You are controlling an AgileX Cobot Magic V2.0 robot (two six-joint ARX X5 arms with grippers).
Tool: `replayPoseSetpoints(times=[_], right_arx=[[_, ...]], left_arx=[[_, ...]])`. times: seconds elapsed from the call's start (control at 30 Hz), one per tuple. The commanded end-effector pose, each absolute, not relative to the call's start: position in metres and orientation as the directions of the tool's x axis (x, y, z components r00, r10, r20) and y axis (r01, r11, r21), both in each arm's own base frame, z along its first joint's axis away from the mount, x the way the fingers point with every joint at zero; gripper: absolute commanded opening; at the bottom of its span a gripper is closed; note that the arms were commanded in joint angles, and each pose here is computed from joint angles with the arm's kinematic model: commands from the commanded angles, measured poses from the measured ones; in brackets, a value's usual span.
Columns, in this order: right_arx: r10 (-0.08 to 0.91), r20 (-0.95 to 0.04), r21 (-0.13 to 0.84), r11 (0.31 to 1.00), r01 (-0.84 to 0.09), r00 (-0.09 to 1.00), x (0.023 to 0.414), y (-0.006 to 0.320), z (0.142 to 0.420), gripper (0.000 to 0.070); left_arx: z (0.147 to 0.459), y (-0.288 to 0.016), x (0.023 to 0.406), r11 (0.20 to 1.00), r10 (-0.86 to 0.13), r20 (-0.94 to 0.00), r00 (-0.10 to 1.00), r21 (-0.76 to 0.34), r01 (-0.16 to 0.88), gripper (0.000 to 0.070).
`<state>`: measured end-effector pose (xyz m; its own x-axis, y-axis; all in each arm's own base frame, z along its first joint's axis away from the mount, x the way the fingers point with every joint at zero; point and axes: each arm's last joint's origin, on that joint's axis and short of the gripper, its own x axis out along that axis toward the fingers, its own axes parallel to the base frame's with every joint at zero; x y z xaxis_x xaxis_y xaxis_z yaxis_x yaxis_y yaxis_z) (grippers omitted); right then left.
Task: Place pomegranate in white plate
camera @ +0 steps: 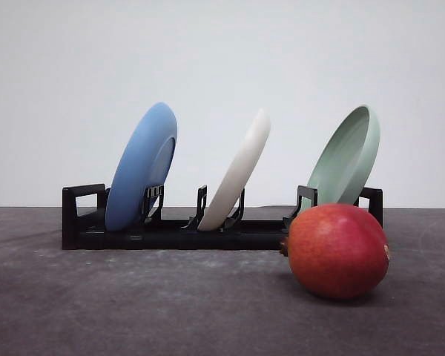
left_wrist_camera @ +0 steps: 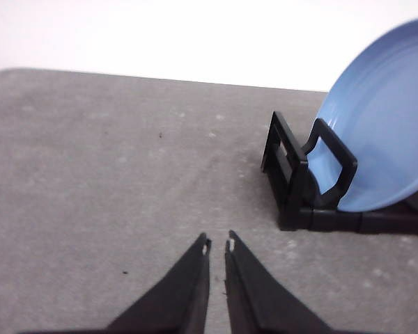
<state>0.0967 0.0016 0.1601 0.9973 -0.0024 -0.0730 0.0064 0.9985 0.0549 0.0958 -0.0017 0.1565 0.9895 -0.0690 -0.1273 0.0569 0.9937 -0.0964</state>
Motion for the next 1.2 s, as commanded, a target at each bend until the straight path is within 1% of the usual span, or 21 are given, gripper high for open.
replayPoseSetpoints(times=[0.0,0.07,0.17,0.3,0.37,0.43,0.6,0.67,0.77,0.87,0.93,1.0,1.07,1.17], right_arx=[[-0.004,-0.064,0.067,0.998,0.008,0.998,0.097,0.001,0.160,0.0049],[-0.003,-0.064,0.093,0.996,0.009,0.998,0.097,0.001,0.160,0.0049],[-0.005,-0.048,0.160,0.987,0.013,0.999,0.097,0.001,0.162,0.0047],[-0.005,-0.019,0.257,0.966,0.009,1.000,0.097,0.001,0.165,0.0046],[-0.003,-0.020,0.308,0.951,0.009,1.000,0.097,0.001,0.165,0.0040],[0.001,-0.022,0.336,0.942,0.006,1.000,0.097,0.002,0.165,0.0009],[0.079,0.001,0.393,0.916,-0.073,0.997,0.095,0.004,0.174,0.0005],[0.095,0.002,0.423,0.902,-0.087,0.995,0.093,0.004,0.181,0.0006],[0.117,-0.004,0.431,0.896,-0.103,0.993,0.088,0.005,0.195,0.0006],[0.131,-0.011,0.431,0.895,-0.113,0.991,0.081,0.005,0.210,0.0005],[0.138,-0.028,0.420,0.900,-0.114,0.990,0.077,0.005,0.221,0.0005],[0.157,-0.062,0.394,0.911,-0.120,0.986,0.072,0.006,0.232,0.0005],[0.171,-0.116,0.353,0.928,-0.120,0.978,0.071,0.006,0.242,0.0005],[0.209,-0.196,0.294,0.945,-0.146,0.958,0.073,0.007,0.254,0.0005]], left_arx=[[0.155,-0.002,0.096,0.980,-0.066,-0.124,0.990,-0.194,0.041,0.0022],[0.154,-0.002,0.096,0.961,-0.066,-0.124,0.990,-0.274,0.030,0.0022],[0.154,-0.002,0.096,0.918,-0.070,-0.124,0.990,-0.396,0.016,0.0022],[0.157,-0.002,0.097,0.878,-0.074,-0.099,0.992,-0.479,0.018,0.0021],[0.161,-0.002,0.097,0.865,-0.074,-0.062,0.995,-0.501,0.033,0.0013],[0.165,-0.002,0.097,0.855,-0.074,-0.020,0.997,-0.516,0.053,0.0013],[0.183,-0.002,0.094,0.850,-0.077,0.056,0.995,-0.519,0.094,0.0013],[0.191,-0.002,0.092,0.849,-0.077,0.079,0.994,-0.517,0.107,0.0012],[0.206,-0.002,0.087,0.846,-0.083,0.114,0.990,-0.517,0.131,0.0012],[0.222,-0.003,0.082,0.841,-0.121,0.133,0.984,-0.512,0.173,0.0012],[0.231,-0.004,0.080,0.841,-0.140,0.108,0.984,-0.512,0.176,0.0012],[0.241,-0.004,0.077,0.848,-0.162,0.057,0.985,-0.503,0.168,0.0012],[0.252,-0.005,0.075,0.862,-0.178,-0.010,0.984,-0.484,0.151,0.0012],[0.268,-0.006,0.076,0.886,-0.208,-0.113,0.972,-0.442,0.138,0.0012]])
